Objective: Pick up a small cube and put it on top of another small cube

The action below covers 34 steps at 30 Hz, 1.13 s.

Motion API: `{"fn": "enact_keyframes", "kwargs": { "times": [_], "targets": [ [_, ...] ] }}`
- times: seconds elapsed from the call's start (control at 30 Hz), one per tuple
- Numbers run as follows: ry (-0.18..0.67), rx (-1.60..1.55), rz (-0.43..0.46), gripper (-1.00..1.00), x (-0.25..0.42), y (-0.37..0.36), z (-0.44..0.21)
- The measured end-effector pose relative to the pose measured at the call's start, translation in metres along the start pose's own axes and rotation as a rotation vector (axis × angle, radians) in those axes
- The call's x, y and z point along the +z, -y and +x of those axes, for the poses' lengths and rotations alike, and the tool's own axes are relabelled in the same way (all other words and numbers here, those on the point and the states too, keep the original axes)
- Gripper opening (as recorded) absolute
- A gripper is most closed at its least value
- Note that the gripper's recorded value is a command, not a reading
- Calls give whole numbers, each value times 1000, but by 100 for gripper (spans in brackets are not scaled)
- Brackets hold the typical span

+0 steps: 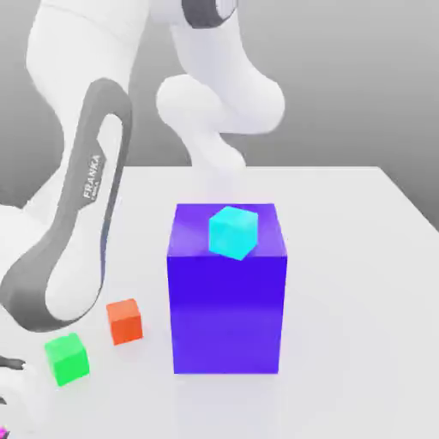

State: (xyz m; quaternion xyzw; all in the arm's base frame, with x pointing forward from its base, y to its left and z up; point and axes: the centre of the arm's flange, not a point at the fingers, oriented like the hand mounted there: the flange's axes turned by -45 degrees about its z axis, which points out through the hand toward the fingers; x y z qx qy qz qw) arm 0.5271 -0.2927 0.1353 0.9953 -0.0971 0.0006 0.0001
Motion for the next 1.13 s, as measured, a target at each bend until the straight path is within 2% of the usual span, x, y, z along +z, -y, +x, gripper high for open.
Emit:
{"fn": "enact_keyframes", "kwargs": {
  "times": [0.17,0.33,0.77,0.87,1.03,1.07,1.13],
  "targets": [
    [1,0,2,-100,7,0,-1],
    [2,-13,0,-100,-51,0,-3],
    [9,-605,-8,-100,-105,11,-129],
    [3,-737,0,-100,-104,19,-157],
    [2,-769,2,-100,-53,21,-162],
    [2,-769,2,100,-46,22,-163],
    [2,-769,2,100,-46,22,-163]
  ]
}}
